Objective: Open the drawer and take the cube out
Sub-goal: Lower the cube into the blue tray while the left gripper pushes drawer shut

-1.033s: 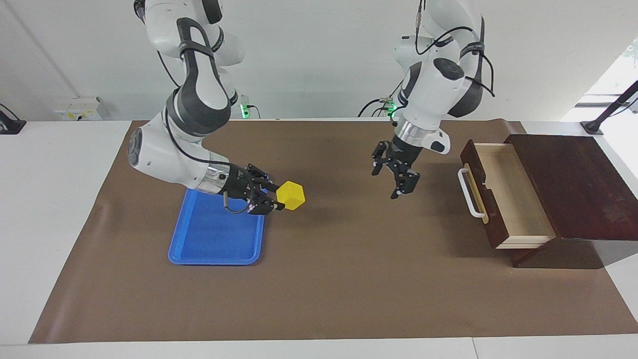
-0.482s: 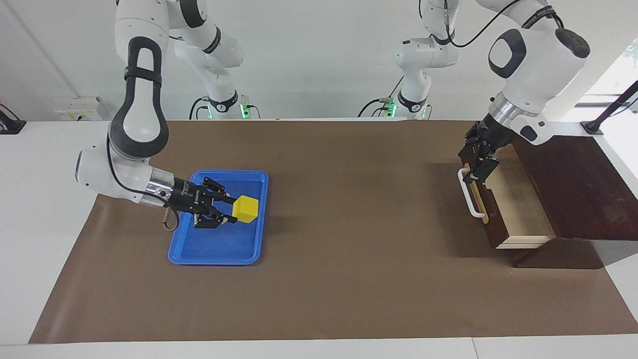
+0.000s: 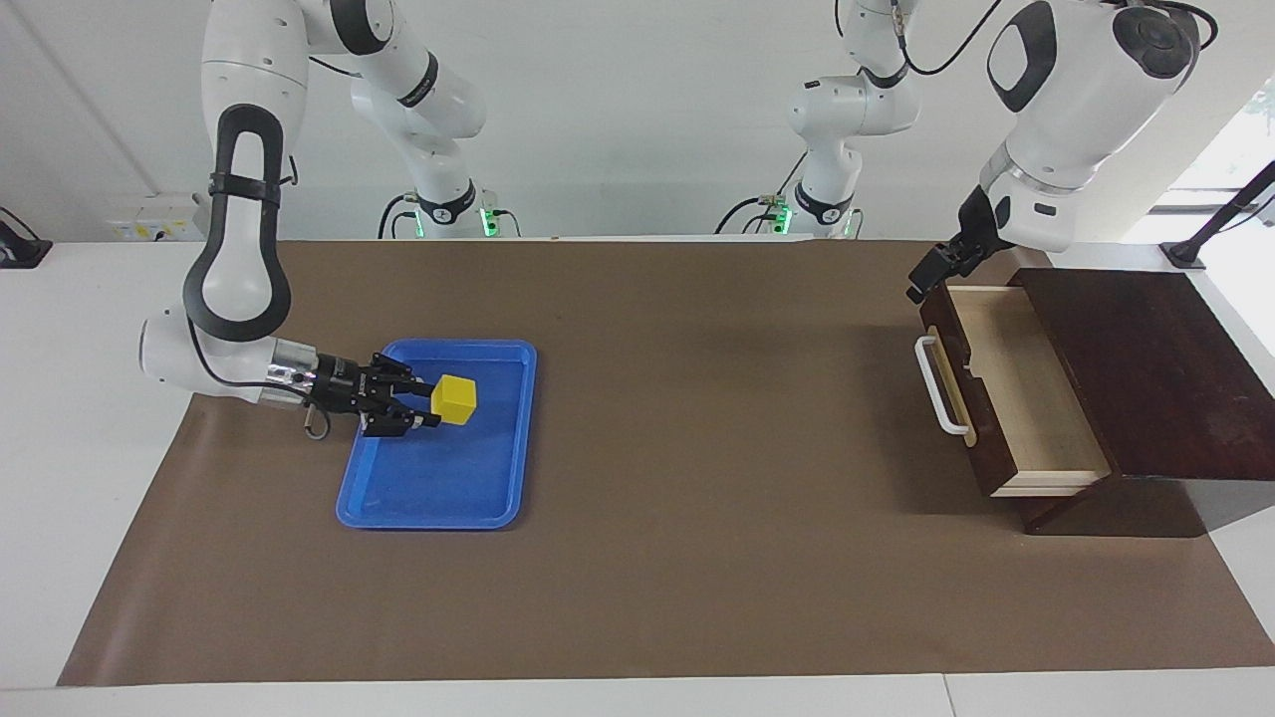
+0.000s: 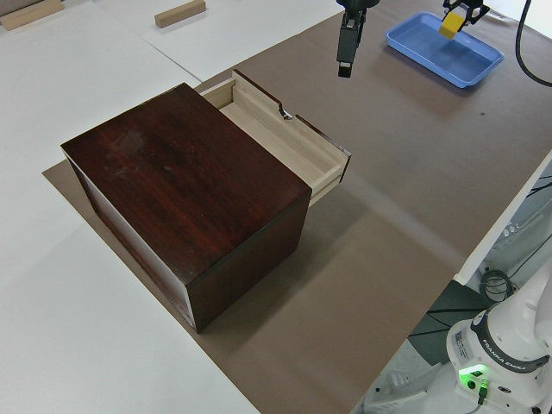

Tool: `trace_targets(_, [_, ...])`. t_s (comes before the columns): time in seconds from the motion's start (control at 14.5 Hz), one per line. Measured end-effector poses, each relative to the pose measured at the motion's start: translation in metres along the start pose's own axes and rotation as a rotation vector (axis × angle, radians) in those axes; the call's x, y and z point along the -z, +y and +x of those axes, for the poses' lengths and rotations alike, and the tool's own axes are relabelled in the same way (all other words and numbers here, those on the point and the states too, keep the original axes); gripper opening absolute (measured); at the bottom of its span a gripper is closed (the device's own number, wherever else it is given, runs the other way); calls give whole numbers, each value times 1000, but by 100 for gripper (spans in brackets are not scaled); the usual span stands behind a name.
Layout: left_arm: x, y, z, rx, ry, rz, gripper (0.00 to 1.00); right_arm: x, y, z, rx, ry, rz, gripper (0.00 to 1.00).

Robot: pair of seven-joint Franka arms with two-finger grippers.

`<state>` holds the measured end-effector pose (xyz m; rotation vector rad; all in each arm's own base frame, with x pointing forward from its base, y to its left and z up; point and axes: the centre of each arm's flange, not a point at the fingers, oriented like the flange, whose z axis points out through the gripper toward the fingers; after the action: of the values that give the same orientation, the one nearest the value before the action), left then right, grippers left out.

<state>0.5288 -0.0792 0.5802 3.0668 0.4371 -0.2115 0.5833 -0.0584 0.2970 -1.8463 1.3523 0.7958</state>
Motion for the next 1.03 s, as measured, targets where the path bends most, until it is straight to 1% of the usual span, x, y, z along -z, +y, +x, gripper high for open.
trace_targets(0.07, [-2,-1,-2,-88,-16,12,100,-3,6,4,10,-6,-5,55])
trace_targets(0.14, [-1,-3,-1,-149,-16,12,100,-7,11,6,12,-11,-11,55])
trace_targets(0.28, [1,-4,3,-194,14,10,100,-13,19,11,1,-18,-19,55])
trace_targets(0.34, [-5,-2,8,-173,35,17,100,-17,24,15,-9,-18,-21,55])
trace_targets(0.41, [-13,5,14,-111,55,21,100,-19,28,18,-9,-14,-21,55])
trace_targets(0.55, [-36,23,27,84,76,17,100,-22,35,23,4,-8,-20,55])
trace_targets(0.69, [-65,34,45,379,87,-4,100,-21,40,29,1,6,-11,55])
trace_targets(0.83, [-90,35,57,672,119,-45,100,-17,41,34,-5,29,5,55])
trace_targets(0.9, [-104,33,59,776,137,-44,100,-15,42,37,-10,39,12,55])
trace_targets(1.03, [-126,26,60,853,179,-4,100,-17,44,39,-28,35,40,55])
